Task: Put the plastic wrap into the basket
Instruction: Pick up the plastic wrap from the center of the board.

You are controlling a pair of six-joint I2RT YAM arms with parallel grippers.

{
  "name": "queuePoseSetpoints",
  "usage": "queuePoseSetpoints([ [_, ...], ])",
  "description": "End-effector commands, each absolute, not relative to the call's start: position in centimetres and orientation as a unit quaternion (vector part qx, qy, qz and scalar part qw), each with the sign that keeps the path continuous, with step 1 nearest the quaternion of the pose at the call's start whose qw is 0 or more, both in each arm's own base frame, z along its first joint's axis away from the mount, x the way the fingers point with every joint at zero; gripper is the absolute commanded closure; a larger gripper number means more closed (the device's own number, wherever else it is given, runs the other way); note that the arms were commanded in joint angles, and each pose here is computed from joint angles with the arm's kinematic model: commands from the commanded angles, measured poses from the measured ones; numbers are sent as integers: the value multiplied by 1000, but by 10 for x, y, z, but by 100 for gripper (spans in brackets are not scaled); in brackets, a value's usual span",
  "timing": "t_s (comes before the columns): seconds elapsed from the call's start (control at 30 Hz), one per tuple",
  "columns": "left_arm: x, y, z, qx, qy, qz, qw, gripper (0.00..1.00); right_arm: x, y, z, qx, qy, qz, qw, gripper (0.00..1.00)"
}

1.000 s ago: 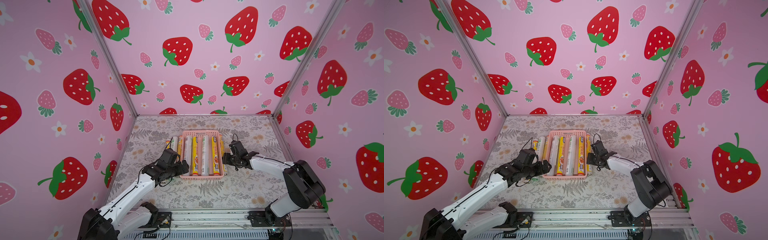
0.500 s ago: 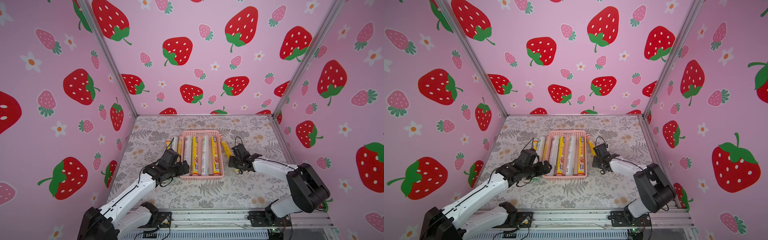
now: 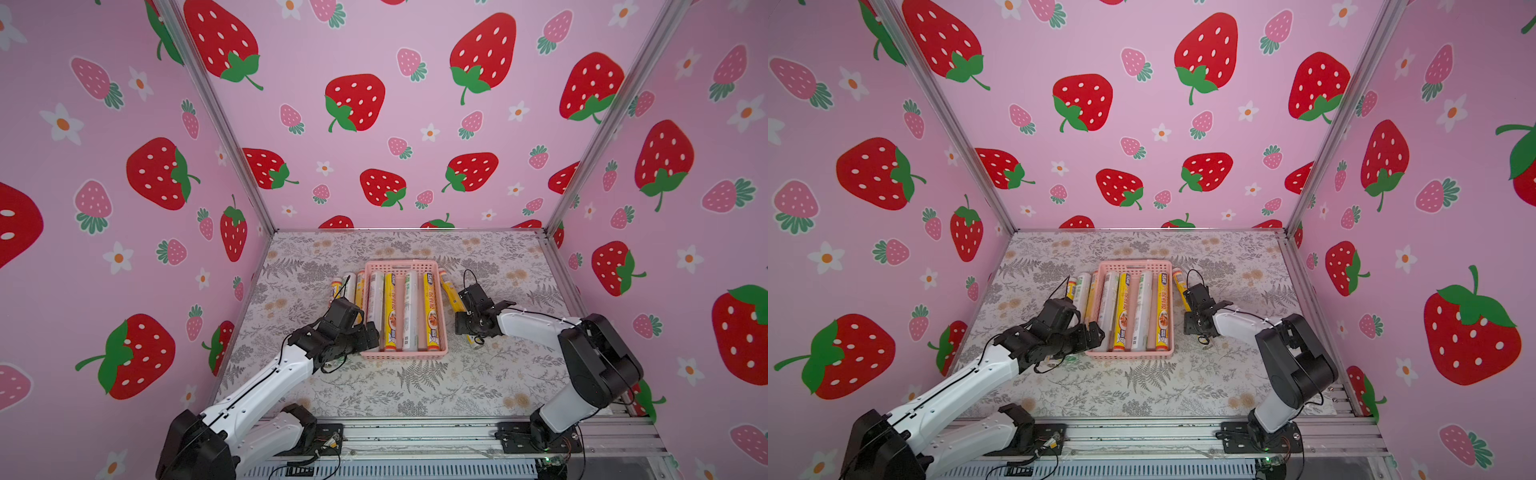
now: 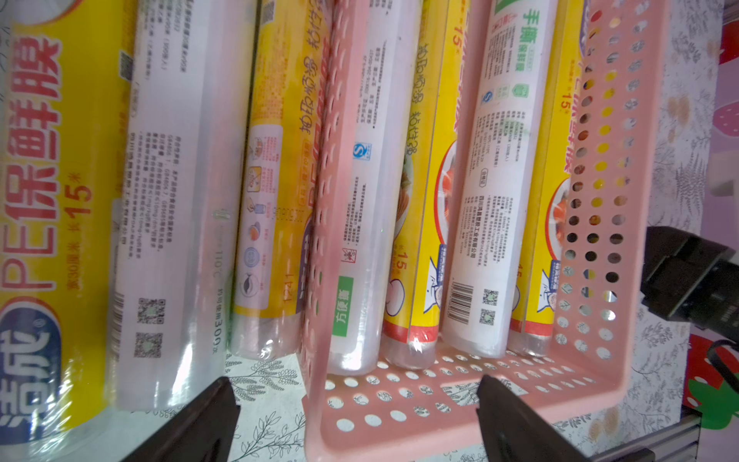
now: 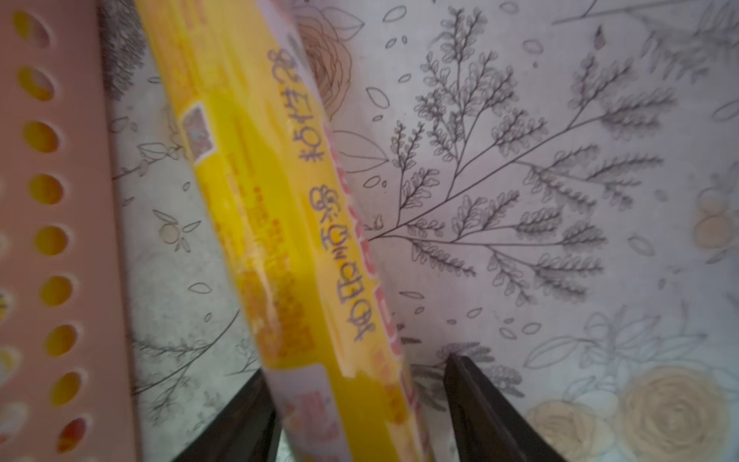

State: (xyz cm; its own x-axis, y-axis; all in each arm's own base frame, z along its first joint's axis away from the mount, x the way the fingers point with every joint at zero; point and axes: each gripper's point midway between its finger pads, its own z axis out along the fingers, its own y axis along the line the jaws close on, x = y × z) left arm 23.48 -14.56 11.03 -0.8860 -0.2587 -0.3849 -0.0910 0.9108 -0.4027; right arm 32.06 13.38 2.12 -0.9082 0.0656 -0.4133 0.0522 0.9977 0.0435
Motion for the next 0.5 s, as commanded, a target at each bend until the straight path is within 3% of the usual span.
queuePoseSetpoints([
  [0.0,239,-144,124,-86,949,-185,239,2,324,130,17,28,978,-1,206,33],
  [0.2,240,-161,144,-44,940,-225,252,1,324,122,17,44,974,-10,223,40],
  [0.47,233,-157,191,-32,919,-240,312,1,312,121,51,56,965,24,255,60],
])
